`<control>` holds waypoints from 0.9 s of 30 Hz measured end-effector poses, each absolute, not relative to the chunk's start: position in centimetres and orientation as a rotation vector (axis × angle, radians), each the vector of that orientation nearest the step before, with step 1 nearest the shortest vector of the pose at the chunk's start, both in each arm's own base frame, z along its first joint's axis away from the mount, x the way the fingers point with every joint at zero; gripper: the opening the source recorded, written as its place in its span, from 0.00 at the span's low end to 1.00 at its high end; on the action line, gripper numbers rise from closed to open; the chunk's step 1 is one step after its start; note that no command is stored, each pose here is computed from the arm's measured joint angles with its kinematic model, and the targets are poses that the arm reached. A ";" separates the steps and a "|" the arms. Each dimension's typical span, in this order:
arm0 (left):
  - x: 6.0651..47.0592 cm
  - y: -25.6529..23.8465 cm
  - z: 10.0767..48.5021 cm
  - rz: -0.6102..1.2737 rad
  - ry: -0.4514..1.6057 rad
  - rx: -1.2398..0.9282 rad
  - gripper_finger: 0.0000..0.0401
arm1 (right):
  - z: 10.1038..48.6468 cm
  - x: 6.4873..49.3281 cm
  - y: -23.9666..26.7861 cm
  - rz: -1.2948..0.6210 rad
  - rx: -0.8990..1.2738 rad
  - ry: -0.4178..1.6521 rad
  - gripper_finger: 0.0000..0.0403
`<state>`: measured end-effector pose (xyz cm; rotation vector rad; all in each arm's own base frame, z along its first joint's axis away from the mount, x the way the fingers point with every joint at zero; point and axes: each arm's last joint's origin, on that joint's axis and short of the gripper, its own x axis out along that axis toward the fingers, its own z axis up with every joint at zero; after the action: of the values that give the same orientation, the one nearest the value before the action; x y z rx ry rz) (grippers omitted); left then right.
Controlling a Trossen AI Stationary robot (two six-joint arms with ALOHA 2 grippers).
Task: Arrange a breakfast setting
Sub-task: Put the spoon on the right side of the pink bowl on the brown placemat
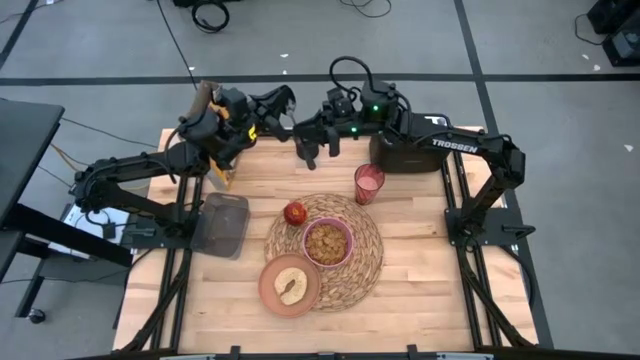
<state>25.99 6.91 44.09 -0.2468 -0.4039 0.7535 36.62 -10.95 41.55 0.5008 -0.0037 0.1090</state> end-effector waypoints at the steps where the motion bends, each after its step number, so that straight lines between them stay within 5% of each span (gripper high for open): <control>1: 26.0 6.9 44.2 0.744 -0.411 -0.246 0.04 | 41.5 36.6 -10.9 0.120 0.512 0.007 0.23; 27: 21.7 7.0 46.8 0.768 -0.523 -0.238 0.04 | 41.2 36.9 -8.3 0.238 0.691 0.115 0.17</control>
<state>21.73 6.95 46.77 -0.2377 -0.5233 0.7683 36.86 -8.35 41.24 0.6914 0.1146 0.2385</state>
